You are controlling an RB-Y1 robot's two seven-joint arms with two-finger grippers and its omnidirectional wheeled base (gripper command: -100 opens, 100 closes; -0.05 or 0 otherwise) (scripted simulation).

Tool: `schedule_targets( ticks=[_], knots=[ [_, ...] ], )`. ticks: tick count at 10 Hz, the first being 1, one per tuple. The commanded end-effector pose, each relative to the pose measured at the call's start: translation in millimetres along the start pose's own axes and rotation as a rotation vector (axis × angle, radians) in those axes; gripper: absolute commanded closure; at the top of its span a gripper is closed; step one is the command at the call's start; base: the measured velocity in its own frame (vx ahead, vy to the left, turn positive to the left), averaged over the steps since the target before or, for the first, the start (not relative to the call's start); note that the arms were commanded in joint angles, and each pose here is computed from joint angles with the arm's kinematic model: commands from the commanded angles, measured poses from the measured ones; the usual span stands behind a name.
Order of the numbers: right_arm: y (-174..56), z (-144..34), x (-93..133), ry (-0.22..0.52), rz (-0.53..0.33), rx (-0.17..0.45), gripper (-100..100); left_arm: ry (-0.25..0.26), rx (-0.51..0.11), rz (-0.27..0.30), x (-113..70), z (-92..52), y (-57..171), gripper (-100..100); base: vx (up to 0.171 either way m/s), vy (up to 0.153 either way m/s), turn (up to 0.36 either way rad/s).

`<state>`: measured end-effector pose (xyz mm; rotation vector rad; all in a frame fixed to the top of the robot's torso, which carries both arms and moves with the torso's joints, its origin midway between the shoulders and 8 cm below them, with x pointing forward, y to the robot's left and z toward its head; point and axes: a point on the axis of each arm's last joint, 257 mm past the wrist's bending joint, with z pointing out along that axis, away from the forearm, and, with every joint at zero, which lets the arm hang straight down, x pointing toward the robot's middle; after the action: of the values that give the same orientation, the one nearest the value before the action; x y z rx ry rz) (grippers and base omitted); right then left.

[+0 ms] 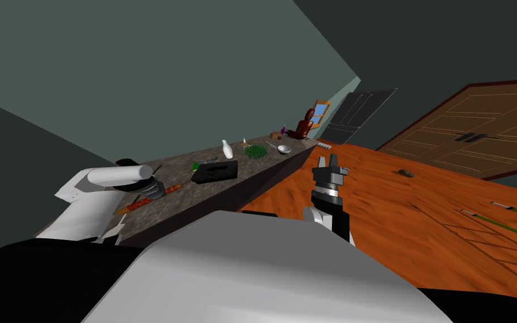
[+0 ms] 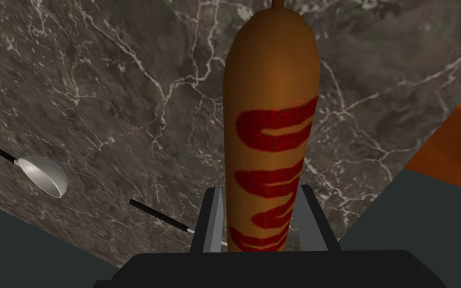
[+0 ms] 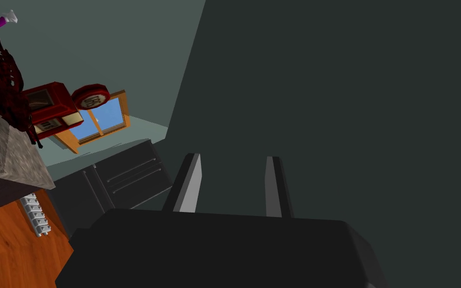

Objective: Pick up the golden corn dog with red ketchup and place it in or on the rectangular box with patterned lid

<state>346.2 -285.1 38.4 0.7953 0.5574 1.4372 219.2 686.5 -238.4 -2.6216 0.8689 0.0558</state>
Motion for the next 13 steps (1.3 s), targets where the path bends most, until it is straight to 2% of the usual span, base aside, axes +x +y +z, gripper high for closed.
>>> schedule_targets(
  ticks=[1,2,4,6,9,13],
  knots=[
    [0,0.0,0,0.0,0.0,0.0,0,-0.006,0.012,-0.037,-9.5,-9.3,-10,100,-0.016,-0.058,-0.028],
    [0,0.0,0,0.0,0.0,0.0,0,-0.001,0.023,-0.061,-13.8,-17.0,-18,100,-0.01,-0.062,-0.034],
    [0,0.0,0,0.0,0.0,0.0,0,0.037,0.038,-0.084,-5.5,-35.3,-29,100,0.038,-0.084,-0.131],
    [0,0.0,0,0.0,0.0,0.0,0,0.083,0.041,-0.071,14.7,-49.4,-30,100,0.151,-0.057,-0.208],
    [0,0.0,0,0.0,0.0,0.0,0,0.125,0.033,-0.041,37.7,-63.7,-25,100,0.119,-0.034,-0.191],
    [0,0.0,0,0.0,0.0,0.0,0,0.141,-0.005,-0.005,52.7,-75.0,-11,100,0.112,-0.009,-0.16]
  ],
)
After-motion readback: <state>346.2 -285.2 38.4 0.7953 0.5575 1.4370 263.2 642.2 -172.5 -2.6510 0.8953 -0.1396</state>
